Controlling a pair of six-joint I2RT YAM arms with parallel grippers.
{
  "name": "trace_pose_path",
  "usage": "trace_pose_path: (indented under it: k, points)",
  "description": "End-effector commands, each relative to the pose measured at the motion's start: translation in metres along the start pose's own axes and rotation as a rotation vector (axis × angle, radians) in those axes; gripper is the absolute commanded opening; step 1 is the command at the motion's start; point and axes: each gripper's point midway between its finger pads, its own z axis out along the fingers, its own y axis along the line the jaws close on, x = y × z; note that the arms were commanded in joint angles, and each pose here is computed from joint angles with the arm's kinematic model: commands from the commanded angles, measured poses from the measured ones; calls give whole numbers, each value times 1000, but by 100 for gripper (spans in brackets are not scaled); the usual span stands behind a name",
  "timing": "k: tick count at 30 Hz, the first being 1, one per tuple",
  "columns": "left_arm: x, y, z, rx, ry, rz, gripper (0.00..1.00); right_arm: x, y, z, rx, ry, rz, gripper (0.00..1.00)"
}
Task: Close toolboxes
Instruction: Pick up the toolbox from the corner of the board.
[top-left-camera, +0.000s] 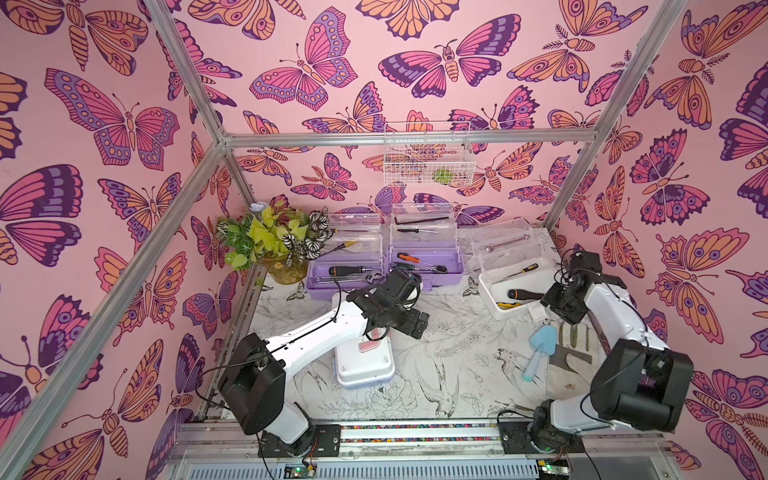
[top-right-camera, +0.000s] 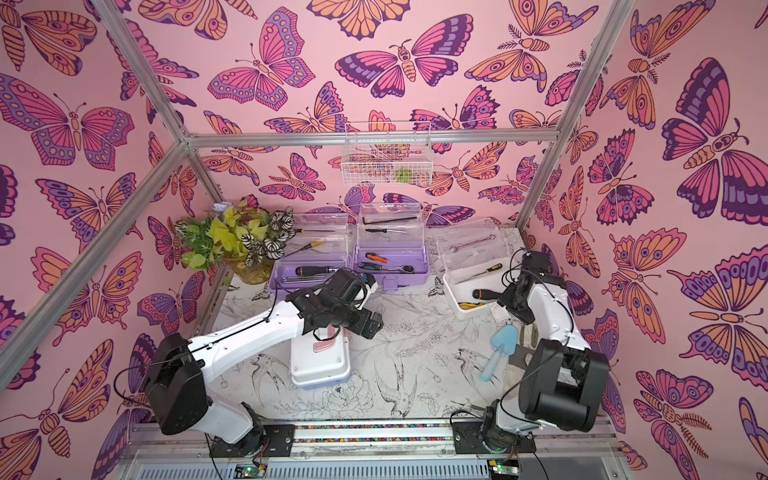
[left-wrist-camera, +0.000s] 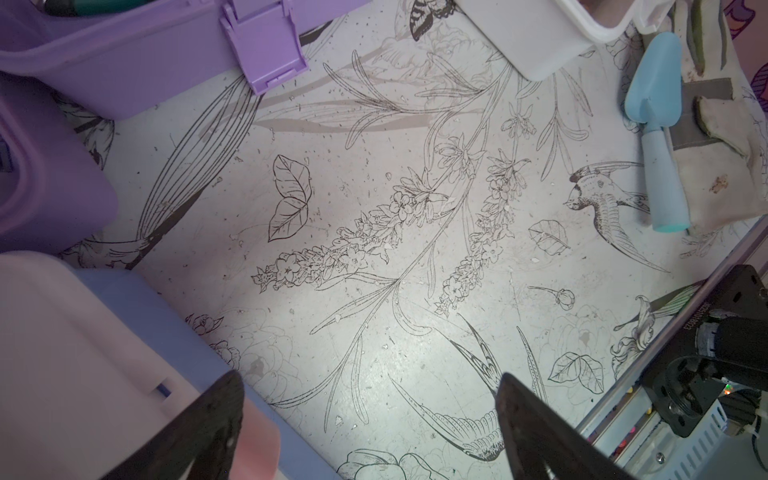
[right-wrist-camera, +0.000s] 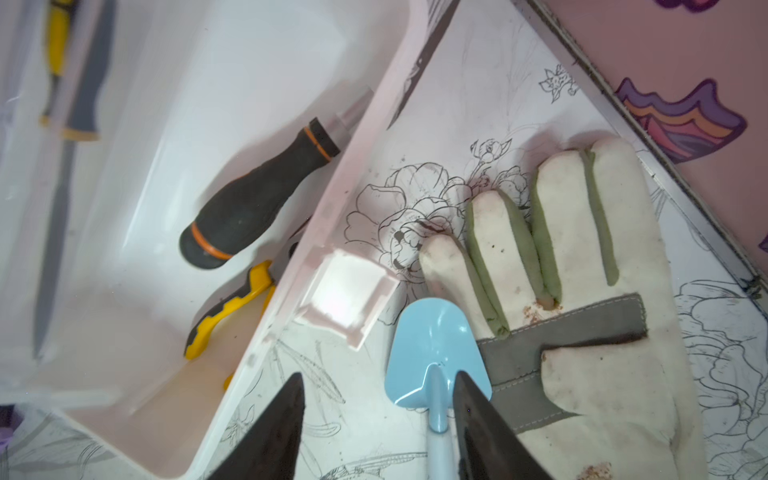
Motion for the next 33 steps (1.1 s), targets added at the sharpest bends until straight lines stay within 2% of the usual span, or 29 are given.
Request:
trace_pose_path:
  k: [1,5,15,28,33]
  points:
    - [0,4,-5,-7,-26,-13,94,-10,14,6,-41,13,19,60]
    - [2,7,-5,-20,-29,-12,95,-15,20,15,-43,34,25,61]
    - [-1,3,-10,3,-63,-8,95,-22,36,8,-95,15,35,62]
    - [8,3,-24,23,-91,-49,93,-11,50,51,-7,135,-40,61]
    - [16,5,-27,29,-96,-66,93,-11,49,62,11,145,-50,52]
